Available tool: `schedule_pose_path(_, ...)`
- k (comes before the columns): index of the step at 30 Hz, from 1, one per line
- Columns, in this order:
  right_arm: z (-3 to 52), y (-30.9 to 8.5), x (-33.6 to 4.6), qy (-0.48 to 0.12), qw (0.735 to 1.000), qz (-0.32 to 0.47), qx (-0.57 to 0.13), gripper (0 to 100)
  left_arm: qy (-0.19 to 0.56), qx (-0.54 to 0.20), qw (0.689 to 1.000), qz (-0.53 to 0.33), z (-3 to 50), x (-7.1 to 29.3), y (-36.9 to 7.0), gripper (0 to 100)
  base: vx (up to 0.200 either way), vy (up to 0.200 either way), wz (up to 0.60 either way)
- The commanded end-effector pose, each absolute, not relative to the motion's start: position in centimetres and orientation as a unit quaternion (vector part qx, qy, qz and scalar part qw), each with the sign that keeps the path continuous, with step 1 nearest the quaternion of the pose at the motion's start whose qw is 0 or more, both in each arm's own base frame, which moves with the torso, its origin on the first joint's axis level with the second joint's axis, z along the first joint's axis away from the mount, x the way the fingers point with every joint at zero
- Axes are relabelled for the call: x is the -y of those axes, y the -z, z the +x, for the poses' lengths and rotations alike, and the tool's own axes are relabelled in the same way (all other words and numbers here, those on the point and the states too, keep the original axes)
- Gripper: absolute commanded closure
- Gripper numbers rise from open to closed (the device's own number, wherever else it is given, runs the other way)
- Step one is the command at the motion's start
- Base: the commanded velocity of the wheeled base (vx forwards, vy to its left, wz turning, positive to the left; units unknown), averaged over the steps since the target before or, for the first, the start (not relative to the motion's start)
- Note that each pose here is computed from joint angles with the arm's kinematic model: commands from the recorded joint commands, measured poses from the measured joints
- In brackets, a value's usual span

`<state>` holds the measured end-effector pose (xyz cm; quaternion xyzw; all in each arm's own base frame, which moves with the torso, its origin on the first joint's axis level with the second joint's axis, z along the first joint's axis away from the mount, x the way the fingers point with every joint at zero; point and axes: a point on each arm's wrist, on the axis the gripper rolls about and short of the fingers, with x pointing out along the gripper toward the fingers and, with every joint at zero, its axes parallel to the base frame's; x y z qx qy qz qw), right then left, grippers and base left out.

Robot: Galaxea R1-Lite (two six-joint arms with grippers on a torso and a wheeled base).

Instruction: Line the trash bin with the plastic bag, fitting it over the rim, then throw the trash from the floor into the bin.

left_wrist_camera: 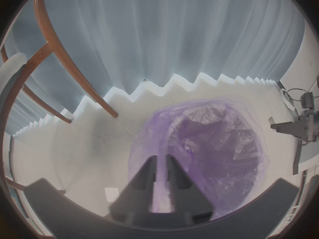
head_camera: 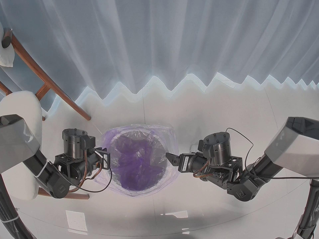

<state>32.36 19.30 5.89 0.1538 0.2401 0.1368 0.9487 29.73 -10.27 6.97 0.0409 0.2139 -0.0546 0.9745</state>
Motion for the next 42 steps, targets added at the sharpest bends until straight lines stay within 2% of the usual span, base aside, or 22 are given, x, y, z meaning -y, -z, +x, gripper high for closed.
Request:
schedule_pose_path(1,32.3,-5.9,-19.3,-0.137,0.948,0.154,-0.241,0,0.077,-0.206,0.975,0.041,27.5,10.9,-8.0,100,0.000,0.000,0.00)
schedule_pose_path(8,32.2,-5.9,-19.3,-0.138,0.948,0.154,-0.241,0,0.092,-0.245,0.964,0.052,26.8,10.6,-5.9,100,0.000,0.000,0.00)
schedule_pose_path(18,31.9,-5.8,-19.5,-0.141,0.948,0.153,-0.241,0,0.103,-0.228,0.965,0.072,29.3,11.9,-2.6,100,0.000,0.000,0.00)
schedule_pose_path(33,31.9,-5.7,-19.6,-0.142,0.948,0.153,-0.242,0,0.072,-0.185,0.979,0.052,30.9,10.4,-5.0,100,0.000,0.000,0.00)
schedule_pose_path(42,31.9,-5.8,-19.7,-0.144,0.948,0.154,-0.240,0,0.032,-0.182,0.982,0.045,31.2,7.7,-5.6,100,0.000,0.000,0.00)
